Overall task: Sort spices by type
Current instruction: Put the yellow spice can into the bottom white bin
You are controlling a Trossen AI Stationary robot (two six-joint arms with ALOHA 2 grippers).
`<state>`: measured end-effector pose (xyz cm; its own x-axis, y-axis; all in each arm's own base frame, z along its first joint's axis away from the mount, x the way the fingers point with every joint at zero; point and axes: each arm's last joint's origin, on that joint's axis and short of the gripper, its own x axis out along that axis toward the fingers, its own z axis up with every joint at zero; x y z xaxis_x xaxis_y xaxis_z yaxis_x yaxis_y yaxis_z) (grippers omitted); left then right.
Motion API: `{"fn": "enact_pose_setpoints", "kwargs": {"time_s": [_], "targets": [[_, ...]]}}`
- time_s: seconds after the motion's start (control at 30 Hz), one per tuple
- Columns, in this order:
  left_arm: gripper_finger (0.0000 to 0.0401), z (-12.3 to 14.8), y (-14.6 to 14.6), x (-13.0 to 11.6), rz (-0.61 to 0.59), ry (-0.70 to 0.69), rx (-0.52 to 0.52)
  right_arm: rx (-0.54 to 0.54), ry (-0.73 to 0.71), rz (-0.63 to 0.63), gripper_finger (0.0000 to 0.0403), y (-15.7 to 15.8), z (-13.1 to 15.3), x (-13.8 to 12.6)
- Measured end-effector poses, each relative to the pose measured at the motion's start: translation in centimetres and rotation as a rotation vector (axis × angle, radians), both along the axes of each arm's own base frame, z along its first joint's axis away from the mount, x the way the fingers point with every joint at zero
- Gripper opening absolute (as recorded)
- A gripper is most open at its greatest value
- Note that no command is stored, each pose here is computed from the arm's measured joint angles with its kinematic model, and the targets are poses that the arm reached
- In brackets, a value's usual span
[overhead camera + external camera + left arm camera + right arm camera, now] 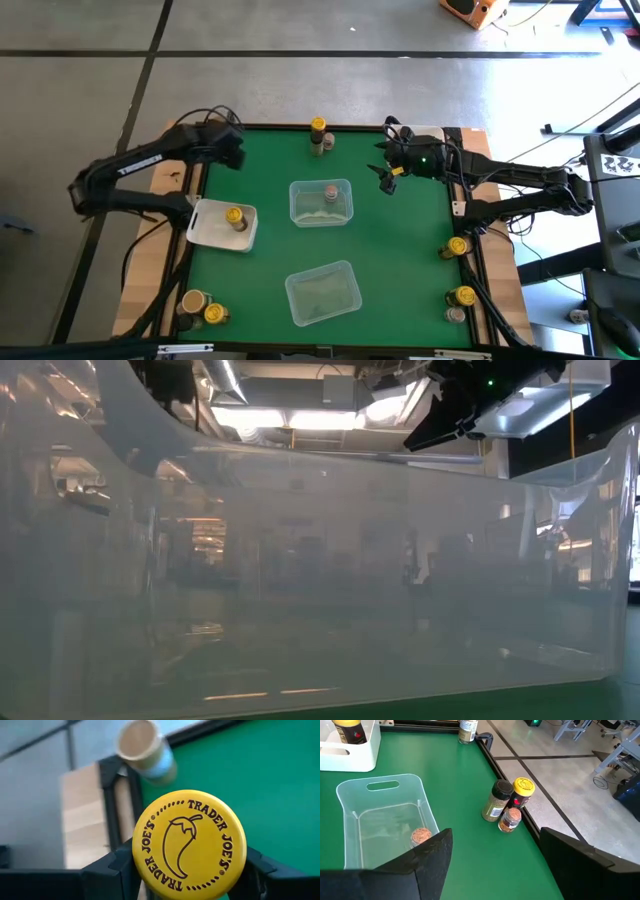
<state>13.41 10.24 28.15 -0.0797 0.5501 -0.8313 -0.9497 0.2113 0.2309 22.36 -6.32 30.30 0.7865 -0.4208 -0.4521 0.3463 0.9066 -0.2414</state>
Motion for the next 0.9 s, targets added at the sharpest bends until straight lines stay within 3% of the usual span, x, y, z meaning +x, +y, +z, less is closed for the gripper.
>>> {"fn": "enact_pose_setpoints", "kwargs": {"time_s": [0.27, 0.47, 0.67, 0.9], "targets": [[0.0209, 1.0, -2.8, 0.2, -0.172, -0.141, -0.208, 0.000, -0.001, 0.000, 0.0299, 0.0, 0.0, 0.0], [0.0209, 0.9, -4.3, -1.0, -0.134, -0.049, -0.268, 0.000, -0.001, 0.000, 0.0299, 0.0, 0.0, 0.0], [0.0209, 1.7, -5.5, -2.1, -0.139, -0.127, -0.265, -0.001, -0.005, 0.000, 0.0299, 0.0, 0.0, 0.0], [0.0209, 1.9, -7.3, -3.6, -0.113, -0.143, -0.396, -0.008, -0.031, 0.000, 0.0299, 0.0, 0.3, 0.1]]}}
